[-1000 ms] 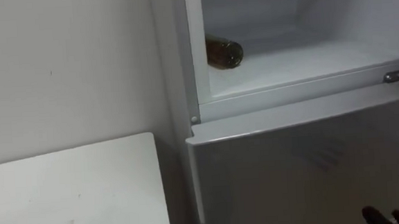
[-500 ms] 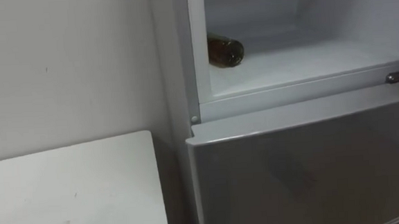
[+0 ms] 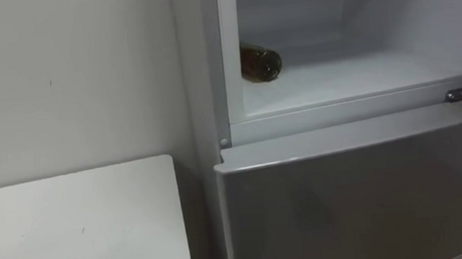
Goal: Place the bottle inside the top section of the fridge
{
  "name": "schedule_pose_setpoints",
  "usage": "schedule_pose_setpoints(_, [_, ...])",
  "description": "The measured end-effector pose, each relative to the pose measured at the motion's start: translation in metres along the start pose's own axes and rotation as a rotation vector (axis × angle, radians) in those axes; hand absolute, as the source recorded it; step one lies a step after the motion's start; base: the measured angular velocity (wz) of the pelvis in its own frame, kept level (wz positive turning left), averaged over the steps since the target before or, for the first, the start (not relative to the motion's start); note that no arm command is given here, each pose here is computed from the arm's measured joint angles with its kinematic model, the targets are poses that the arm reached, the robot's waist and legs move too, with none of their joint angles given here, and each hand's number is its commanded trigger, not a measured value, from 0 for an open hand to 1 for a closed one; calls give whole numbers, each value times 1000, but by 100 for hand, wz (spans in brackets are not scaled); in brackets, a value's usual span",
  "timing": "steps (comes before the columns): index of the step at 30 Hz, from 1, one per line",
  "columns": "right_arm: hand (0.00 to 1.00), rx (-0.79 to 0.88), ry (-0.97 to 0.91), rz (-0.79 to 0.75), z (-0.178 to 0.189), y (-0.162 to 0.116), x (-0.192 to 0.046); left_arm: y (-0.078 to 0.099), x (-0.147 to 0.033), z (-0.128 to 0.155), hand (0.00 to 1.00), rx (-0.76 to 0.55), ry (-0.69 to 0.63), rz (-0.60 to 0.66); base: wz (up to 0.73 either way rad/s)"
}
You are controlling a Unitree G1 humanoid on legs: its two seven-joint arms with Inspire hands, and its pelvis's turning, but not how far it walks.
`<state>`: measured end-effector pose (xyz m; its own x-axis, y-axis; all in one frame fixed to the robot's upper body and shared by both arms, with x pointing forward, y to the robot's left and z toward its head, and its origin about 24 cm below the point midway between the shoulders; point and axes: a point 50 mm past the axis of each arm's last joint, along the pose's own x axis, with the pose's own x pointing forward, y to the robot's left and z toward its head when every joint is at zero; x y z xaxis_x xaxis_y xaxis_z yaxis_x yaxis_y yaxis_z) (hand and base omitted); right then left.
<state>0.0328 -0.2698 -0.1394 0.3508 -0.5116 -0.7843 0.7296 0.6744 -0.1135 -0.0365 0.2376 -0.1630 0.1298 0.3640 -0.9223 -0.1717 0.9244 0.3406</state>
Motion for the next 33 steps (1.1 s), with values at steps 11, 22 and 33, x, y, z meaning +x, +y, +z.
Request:
schedule_pose_setpoints(11, [0, -55, 170, 55, -32, -7, -2, -2, -1, -7, 0, 0, 36, -27, 0])
schedule_pose_setpoints(22, [0, -14, 365, 208, -59, -5, -10, -3, 1, -6, 0, 0, 80, -55, 1])
schedule_pose_setpoints(33, [0, 59, 434, 215, -66, -7, -13, -5, 1, -6, 0, 1, 107, -88, 0])
